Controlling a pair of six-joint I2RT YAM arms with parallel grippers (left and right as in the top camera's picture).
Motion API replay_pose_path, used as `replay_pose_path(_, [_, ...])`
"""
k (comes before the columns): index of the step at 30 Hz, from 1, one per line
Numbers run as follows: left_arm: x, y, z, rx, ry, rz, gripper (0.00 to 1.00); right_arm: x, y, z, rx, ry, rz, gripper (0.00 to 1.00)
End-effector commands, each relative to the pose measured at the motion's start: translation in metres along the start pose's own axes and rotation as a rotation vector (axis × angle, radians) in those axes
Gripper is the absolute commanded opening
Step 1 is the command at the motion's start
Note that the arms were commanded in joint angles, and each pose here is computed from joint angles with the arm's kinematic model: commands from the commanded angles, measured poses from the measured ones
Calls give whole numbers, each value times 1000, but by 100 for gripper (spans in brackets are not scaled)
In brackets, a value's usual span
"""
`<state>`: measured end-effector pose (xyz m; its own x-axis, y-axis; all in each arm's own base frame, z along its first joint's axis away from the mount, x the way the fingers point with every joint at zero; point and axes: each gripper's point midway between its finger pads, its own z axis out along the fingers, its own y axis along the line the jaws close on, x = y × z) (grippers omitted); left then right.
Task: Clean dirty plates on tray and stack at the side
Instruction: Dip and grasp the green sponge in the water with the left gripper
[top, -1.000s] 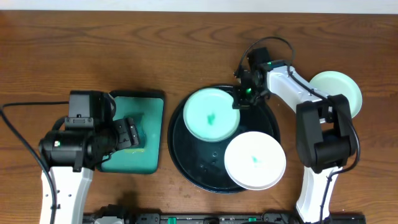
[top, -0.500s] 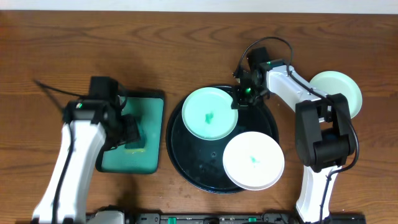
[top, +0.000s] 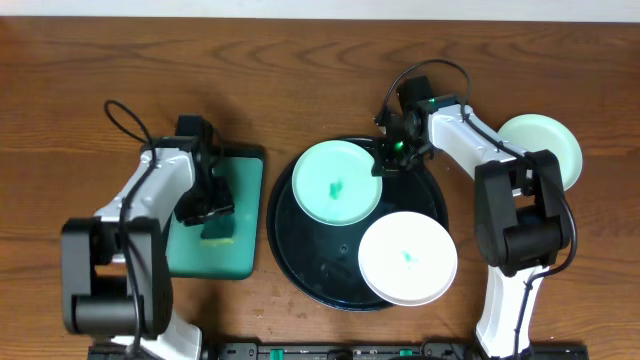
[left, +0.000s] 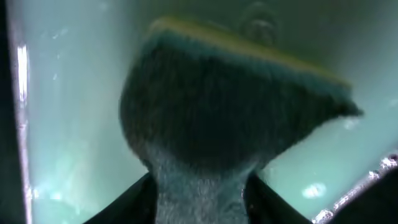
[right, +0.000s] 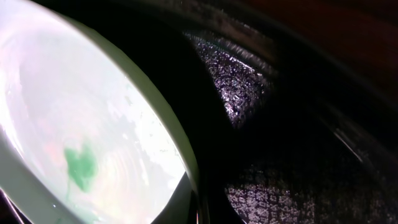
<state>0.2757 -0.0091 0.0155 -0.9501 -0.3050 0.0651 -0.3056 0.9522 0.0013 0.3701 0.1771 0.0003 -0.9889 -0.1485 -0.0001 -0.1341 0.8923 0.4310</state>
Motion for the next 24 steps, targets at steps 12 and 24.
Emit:
replay_pose_path(12, [2, -9, 7, 44, 47, -2, 7, 30, -12, 31, 32, 129, 47, 2])
replay_pose_path(24, [-9, -9, -128, 166, -438, 24, 7, 31, -12, 30, 33, 132, 48, 1])
